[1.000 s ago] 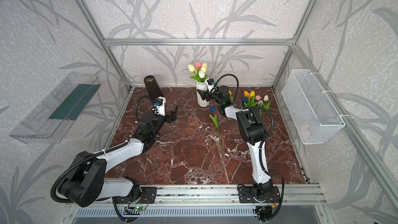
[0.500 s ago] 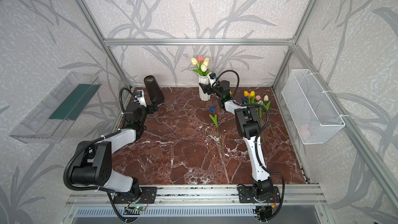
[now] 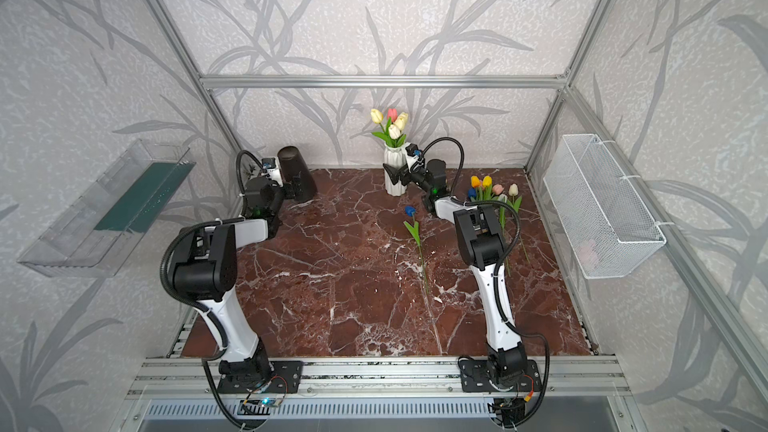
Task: Arrange the flowers into the vase
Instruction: 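Grasp the black vase with the left gripper while the right gripper moves to the tulips, then carry the black vase centreward while the right gripper grasps the banded tulip bundle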
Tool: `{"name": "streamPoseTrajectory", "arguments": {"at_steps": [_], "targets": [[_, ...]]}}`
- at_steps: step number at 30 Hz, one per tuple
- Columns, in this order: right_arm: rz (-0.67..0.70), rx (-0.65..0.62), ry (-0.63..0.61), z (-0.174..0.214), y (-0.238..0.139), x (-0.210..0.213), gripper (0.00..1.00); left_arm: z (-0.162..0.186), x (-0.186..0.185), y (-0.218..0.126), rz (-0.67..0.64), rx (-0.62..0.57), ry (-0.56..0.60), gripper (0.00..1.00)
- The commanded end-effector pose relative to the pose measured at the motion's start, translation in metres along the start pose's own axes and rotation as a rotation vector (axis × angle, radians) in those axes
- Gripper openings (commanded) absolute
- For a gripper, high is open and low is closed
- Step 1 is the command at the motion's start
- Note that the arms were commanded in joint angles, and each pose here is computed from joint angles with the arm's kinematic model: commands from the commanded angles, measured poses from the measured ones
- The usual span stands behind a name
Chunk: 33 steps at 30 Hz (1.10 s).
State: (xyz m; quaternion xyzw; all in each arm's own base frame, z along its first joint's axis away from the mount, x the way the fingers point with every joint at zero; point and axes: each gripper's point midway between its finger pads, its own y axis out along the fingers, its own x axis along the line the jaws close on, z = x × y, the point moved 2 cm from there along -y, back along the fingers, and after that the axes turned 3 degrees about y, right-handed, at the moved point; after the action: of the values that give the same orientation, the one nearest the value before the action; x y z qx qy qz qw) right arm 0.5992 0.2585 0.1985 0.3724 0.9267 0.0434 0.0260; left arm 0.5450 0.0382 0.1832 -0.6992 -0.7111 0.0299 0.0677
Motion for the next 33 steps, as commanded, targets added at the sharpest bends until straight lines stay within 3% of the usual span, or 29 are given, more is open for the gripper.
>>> {"name": "streamPoseTrajectory", "arguments": {"at_steps": [1,11,16,20,22,25,28,31,33], "targets": [[-0.029,-0.146,-0.096,-0.069,-0.014,0.012,1.0,-0.011,-0.001,0.014,0.043,-0.037,0.019,0.99],[0.004,-0.193,-0.123,-0.105,-0.064,0.037,1.0,0.002,-0.004,0.055,0.084,-0.035,0.013,0.99],[0.096,-0.222,-0.053,-0.141,-0.105,0.041,0.99,0.009,0.0,0.073,0.08,-0.035,0.008,0.99],[0.21,-0.165,0.019,-0.169,-0.145,0.046,0.99,0.013,0.003,0.082,0.076,-0.045,0.0,0.97],[0.334,-0.069,0.104,-0.169,-0.165,0.038,0.99,0.015,0.005,0.086,0.076,-0.059,-0.009,0.94],[0.583,0.165,0.232,-0.144,-0.203,0.018,0.99,0.018,0.007,0.088,0.08,-0.074,-0.017,0.83],[0.763,0.368,0.319,-0.114,-0.249,0.007,0.99,0.022,0.007,0.091,0.094,-0.074,-0.03,0.78],[0.809,0.481,0.491,-0.08,-0.289,-0.001,0.99,0.023,0.006,0.092,0.105,-0.08,-0.04,0.68],[0.842,0.555,0.525,-0.058,-0.307,-0.004,0.99,0.022,0.006,0.091,0.113,-0.091,-0.04,0.65]]}}
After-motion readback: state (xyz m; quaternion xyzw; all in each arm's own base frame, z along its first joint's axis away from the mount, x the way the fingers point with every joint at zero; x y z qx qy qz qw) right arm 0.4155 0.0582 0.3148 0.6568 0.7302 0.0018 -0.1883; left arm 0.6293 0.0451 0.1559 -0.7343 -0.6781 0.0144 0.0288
